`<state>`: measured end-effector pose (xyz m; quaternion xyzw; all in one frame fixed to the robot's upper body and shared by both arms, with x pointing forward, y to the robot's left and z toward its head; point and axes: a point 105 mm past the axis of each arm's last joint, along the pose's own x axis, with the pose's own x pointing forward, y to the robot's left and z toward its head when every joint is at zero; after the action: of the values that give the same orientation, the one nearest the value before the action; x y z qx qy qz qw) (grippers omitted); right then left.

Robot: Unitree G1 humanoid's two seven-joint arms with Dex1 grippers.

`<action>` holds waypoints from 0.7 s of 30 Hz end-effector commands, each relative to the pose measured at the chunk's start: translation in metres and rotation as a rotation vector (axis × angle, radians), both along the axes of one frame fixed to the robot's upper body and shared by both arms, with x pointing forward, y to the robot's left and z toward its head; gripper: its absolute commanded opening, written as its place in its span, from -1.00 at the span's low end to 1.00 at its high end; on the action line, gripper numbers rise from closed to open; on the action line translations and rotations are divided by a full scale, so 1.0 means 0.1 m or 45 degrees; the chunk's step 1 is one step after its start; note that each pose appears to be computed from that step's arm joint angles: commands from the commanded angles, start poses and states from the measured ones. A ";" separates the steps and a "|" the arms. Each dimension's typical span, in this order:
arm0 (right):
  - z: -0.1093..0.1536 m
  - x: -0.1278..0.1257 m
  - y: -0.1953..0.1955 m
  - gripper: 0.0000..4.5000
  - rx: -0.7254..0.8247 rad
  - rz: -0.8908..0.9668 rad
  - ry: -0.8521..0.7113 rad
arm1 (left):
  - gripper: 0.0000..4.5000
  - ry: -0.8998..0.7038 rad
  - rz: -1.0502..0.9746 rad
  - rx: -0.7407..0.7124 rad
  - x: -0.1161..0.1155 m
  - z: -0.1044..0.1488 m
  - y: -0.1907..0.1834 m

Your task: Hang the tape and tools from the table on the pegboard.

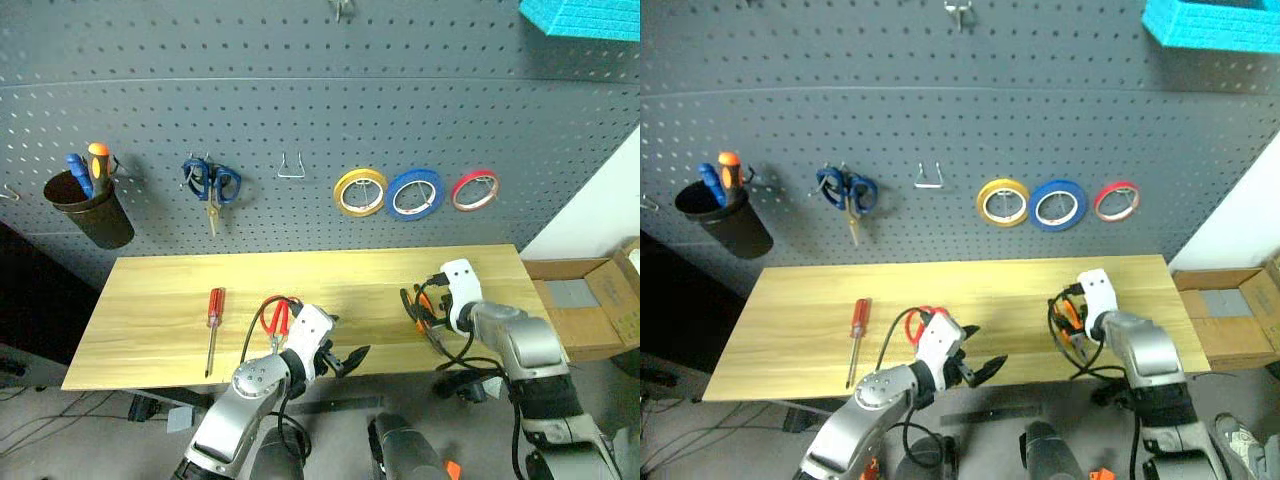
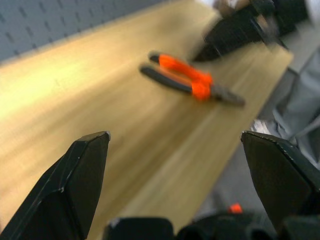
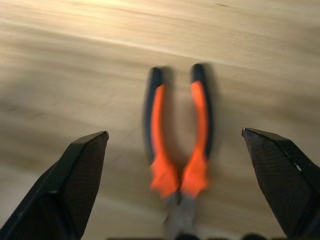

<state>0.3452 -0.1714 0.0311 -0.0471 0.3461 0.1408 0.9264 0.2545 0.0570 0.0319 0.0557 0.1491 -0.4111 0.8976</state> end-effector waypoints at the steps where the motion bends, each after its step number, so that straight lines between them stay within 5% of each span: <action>1: -0.01 0.11 -0.10 0.99 -0.044 -0.040 0.014 | 1.00 -0.098 -0.021 -0.037 0.01 0.21 -0.08; 19: -0.30 0.08 -0.15 0.99 -0.213 0.093 0.141 | 1.00 -0.082 0.042 -0.071 -0.07 0.31 -0.05; 21: -0.29 0.11 -0.16 0.81 -0.216 0.092 0.125 | 1.00 -0.077 0.042 -0.083 -0.08 0.33 -0.06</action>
<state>0.3613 -0.1813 0.0127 -0.1270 0.3823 0.1505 0.9028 0.2500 0.0561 0.0513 0.0477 0.1319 -0.3915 0.9094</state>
